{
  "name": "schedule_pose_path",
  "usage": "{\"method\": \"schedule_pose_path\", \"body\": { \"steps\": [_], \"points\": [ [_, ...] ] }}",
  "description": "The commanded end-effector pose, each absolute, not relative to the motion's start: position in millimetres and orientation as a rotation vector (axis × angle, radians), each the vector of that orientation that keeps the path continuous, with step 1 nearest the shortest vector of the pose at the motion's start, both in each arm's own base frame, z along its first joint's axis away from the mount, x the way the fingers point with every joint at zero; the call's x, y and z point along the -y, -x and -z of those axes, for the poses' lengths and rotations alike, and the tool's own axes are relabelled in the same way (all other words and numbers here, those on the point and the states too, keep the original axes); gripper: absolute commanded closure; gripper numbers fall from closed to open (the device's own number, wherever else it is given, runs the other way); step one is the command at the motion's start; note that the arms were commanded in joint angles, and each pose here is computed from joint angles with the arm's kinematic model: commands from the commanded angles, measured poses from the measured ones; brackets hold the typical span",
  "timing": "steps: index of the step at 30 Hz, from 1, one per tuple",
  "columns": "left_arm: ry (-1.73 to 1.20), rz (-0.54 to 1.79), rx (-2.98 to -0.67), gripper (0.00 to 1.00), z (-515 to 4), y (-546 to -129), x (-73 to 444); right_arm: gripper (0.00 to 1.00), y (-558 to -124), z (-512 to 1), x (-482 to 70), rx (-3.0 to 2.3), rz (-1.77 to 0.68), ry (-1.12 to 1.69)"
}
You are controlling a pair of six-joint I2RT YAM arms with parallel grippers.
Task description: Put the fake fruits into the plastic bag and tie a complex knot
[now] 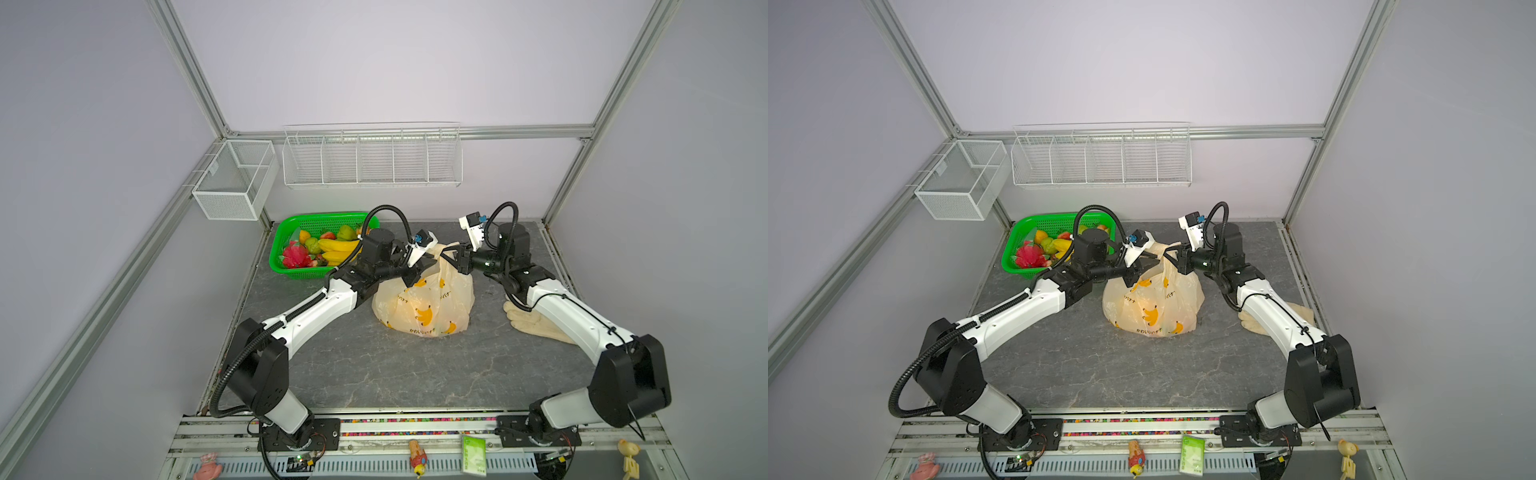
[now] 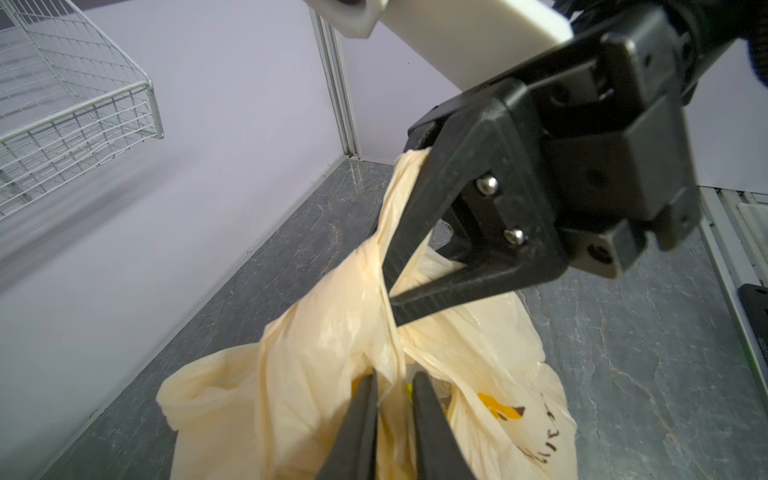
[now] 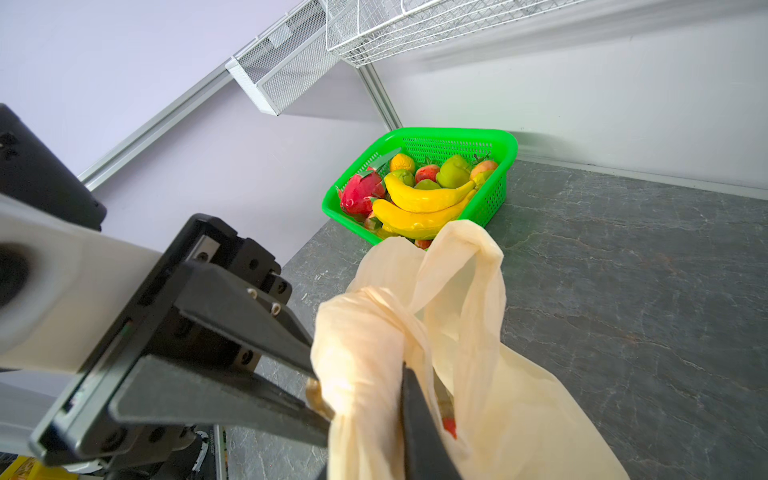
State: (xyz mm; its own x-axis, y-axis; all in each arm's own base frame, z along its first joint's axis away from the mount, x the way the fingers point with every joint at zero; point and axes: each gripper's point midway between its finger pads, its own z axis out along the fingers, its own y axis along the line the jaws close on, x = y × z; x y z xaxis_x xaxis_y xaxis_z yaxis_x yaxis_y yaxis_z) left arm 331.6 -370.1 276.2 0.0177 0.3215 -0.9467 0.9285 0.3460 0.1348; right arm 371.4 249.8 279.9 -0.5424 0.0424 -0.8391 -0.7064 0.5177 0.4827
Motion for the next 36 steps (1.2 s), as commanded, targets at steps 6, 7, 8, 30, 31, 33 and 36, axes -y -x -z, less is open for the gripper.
{"method": "schedule_pose_path", "body": {
  "steps": [6,7,8,30,31,33,36],
  "points": [
    [-1.141,0.668,-1.561,1.00,-272,-340,368,0.85,-372,-298,-255,-1.832,-1.107,0.587],
    [-1.142,0.668,-1.561,1.00,-272,-341,369,0.85,-372,-298,-255,-1.829,-1.107,0.591],
    [-1.143,0.671,-1.561,1.00,-272,-341,369,0.84,-371,-297,-255,-1.830,-1.105,0.594],
    [-1.111,0.801,-1.576,1.00,-274,-333,383,0.55,-370,-274,-231,-1.950,-0.898,0.706],
    [-1.113,0.803,-1.573,1.00,-275,-332,384,0.54,-369,-275,-230,-1.950,-0.898,0.711],
    [-1.119,0.803,-1.570,1.00,-274,-331,386,0.50,-366,-276,-229,-1.948,-0.910,0.721],
    [-1.120,0.807,-1.571,1.00,-274,-330,388,0.47,-362,-277,-230,-1.946,-0.943,0.734]
  ]
}}
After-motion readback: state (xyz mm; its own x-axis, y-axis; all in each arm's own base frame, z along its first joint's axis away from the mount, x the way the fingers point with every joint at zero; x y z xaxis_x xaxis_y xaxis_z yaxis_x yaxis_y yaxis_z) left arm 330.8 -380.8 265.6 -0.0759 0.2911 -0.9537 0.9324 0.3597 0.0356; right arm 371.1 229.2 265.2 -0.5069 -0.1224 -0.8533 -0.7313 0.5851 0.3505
